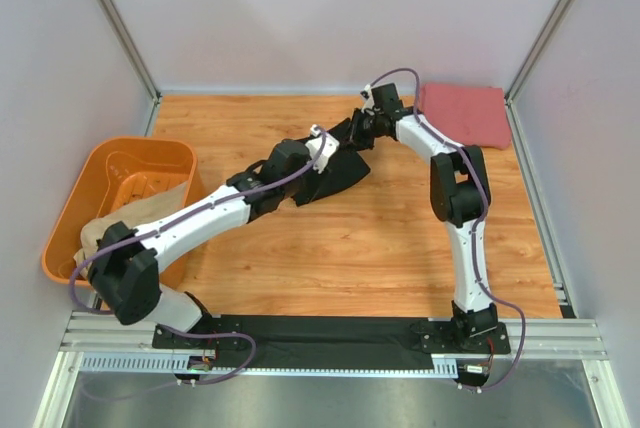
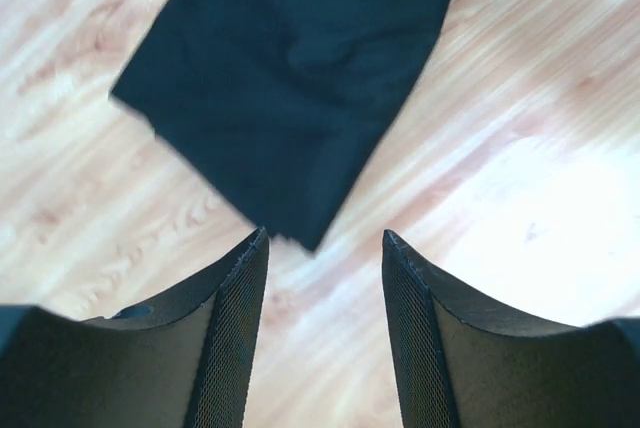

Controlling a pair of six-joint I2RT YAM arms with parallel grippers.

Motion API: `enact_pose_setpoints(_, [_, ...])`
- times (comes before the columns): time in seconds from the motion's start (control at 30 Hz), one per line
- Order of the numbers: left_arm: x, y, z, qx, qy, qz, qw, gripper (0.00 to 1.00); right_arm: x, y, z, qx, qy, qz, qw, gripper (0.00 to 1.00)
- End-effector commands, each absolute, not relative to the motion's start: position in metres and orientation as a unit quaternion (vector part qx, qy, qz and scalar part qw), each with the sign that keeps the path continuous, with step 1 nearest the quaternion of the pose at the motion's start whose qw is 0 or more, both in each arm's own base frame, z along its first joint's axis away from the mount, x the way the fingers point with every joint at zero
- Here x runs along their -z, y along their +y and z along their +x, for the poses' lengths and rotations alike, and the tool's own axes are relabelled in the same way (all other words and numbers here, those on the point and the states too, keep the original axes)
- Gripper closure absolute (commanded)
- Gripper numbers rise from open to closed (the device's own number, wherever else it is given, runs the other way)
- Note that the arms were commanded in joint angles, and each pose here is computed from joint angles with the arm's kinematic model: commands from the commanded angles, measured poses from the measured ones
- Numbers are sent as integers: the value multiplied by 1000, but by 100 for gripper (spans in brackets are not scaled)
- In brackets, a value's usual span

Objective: Fold and stack the t-shirts
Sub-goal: Neatly place the folded tshirt to the corner

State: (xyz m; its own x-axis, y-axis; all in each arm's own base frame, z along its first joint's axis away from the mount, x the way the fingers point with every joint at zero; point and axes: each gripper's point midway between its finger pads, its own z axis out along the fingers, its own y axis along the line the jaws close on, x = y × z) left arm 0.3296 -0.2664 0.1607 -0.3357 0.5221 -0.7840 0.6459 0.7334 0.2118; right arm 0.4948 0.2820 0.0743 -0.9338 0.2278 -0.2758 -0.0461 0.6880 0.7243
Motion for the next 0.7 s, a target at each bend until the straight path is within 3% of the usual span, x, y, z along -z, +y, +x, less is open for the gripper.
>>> enact_pose_setpoints(0.0, [-182,-265,308,137,835,286,449,43,-117,254,499,-316,919,-21,234,100])
enact_pose_setpoints(0.33, [-191,-225,273,178,869,209,412,44,-154,168,515,-154,940,-71,296,100])
enact_pose_setpoints(0.67, [-176,-215,253,200,883,194,378,44,-199,84,552,-70,923,-76,370,100])
